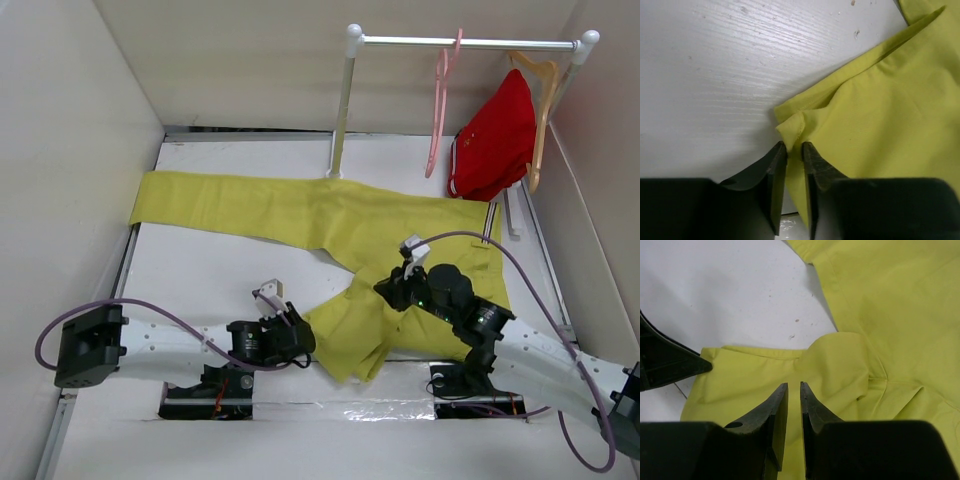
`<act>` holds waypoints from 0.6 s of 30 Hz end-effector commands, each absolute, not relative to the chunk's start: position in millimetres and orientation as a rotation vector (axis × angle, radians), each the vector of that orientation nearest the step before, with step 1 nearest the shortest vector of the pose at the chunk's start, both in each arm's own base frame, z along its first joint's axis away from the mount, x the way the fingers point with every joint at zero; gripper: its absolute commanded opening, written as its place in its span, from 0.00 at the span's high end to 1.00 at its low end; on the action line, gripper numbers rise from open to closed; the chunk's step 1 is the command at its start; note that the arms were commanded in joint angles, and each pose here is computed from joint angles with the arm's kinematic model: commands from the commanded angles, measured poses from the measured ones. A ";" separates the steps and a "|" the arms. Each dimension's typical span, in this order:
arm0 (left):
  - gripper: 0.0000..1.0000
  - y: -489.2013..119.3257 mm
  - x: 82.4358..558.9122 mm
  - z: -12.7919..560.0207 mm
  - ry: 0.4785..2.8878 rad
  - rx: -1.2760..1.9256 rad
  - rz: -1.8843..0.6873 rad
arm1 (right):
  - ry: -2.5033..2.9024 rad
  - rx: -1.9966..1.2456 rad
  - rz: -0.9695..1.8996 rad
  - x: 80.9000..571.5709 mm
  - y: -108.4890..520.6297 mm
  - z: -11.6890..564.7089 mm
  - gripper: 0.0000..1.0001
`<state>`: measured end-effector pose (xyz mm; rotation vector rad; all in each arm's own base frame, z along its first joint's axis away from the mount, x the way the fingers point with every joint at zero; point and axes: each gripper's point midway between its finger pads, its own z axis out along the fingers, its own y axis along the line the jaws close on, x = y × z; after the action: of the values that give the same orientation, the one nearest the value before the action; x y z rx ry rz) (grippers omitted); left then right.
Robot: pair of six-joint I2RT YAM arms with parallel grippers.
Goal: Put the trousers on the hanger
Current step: Flatten out the trousers at the center of the board.
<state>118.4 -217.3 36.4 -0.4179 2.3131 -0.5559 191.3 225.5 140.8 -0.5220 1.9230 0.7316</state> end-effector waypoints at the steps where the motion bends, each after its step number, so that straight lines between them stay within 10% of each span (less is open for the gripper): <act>1: 0.86 -212.1 133.2 47.6 2.223 -0.456 -0.555 | 1.863 -0.491 0.777 195.9 231.6 155.0 0.78; 4: 1.00 -205.1 147.5 62.2 2.162 -0.467 -0.519 | 1.863 -0.468 0.752 198.8 227.4 157.1 0.78; 18: 1.00 -69.4 305.4 231.6 1.712 -0.691 -0.299 | 1.827 -0.105 0.559 243.6 143.7 165.5 0.70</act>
<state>283.1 -97.4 203.8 -0.7510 1.7417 -0.3694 239.1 152.6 161.2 -0.1504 1.8554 0.5563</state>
